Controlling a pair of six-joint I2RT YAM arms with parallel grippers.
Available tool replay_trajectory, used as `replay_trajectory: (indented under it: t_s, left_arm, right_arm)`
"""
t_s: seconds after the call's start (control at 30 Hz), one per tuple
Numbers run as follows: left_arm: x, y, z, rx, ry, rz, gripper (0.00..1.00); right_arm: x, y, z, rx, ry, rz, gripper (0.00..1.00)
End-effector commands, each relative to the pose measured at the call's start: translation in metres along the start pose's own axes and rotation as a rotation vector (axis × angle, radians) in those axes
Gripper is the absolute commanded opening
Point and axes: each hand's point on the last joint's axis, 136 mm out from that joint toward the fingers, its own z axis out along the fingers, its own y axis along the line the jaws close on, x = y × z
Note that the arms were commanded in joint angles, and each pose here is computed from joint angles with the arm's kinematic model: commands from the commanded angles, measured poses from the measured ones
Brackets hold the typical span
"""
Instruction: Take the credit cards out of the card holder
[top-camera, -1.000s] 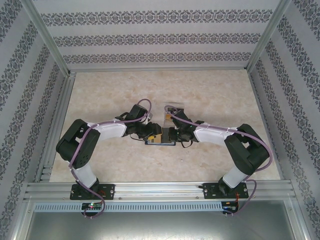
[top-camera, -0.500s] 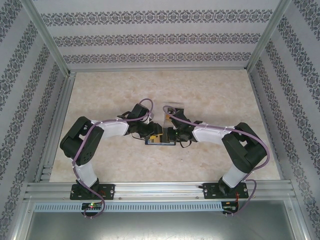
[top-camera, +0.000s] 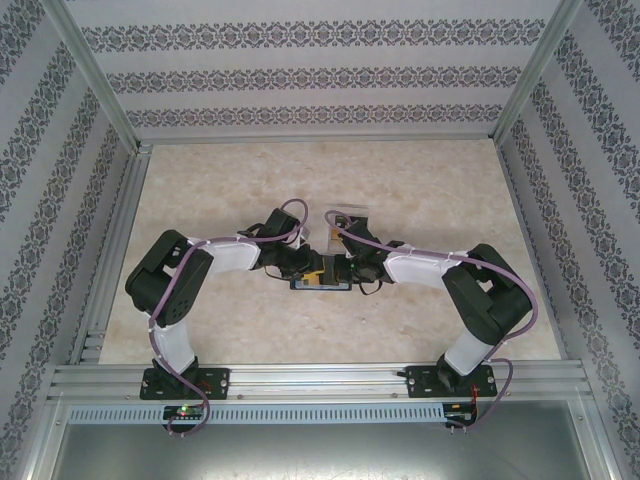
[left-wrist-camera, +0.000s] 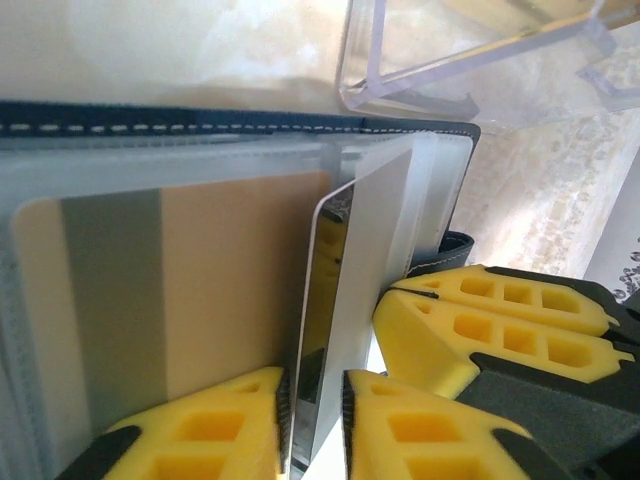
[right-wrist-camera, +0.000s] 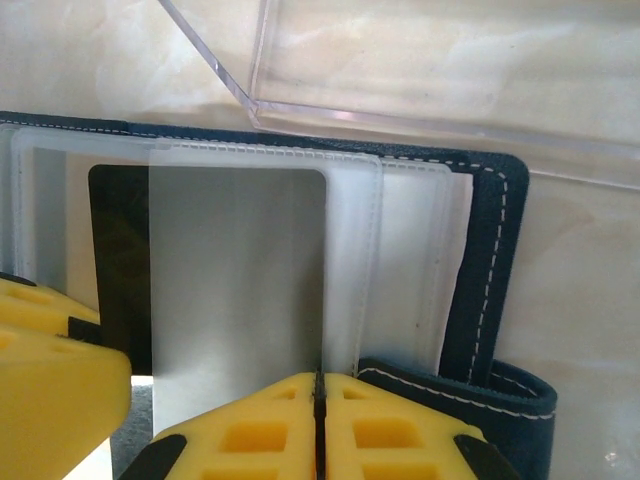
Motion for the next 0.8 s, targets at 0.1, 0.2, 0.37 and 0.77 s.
replay_trajectory:
  t_s: [0.1, 0.2, 0.37, 0.77]
  left_arm:
    - [-0.002, -0.008, 0.003, 0.023, 0.006, 0.007, 0.12]
    - [-0.003, -0.008, 0.000, 0.017, 0.002, 0.016, 0.11]
    - [-0.003, 0.001, -0.009, -0.006, -0.009, 0.020, 0.08]
    - [-0.003, 0.018, -0.037, -0.020, -0.033, 0.027, 0.07]
  right_arm:
    - [0.018, -0.014, 0.011, 0.058, 0.069, 0.001, 0.11]
    - [0.019, -0.015, 0.012, 0.058, 0.071, 0.005, 0.11]
    - [0.020, -0.018, 0.012, 0.062, 0.074, 0.011, 0.11]
    - [0.022, -0.023, 0.009, 0.064, 0.071, 0.024, 0.11]
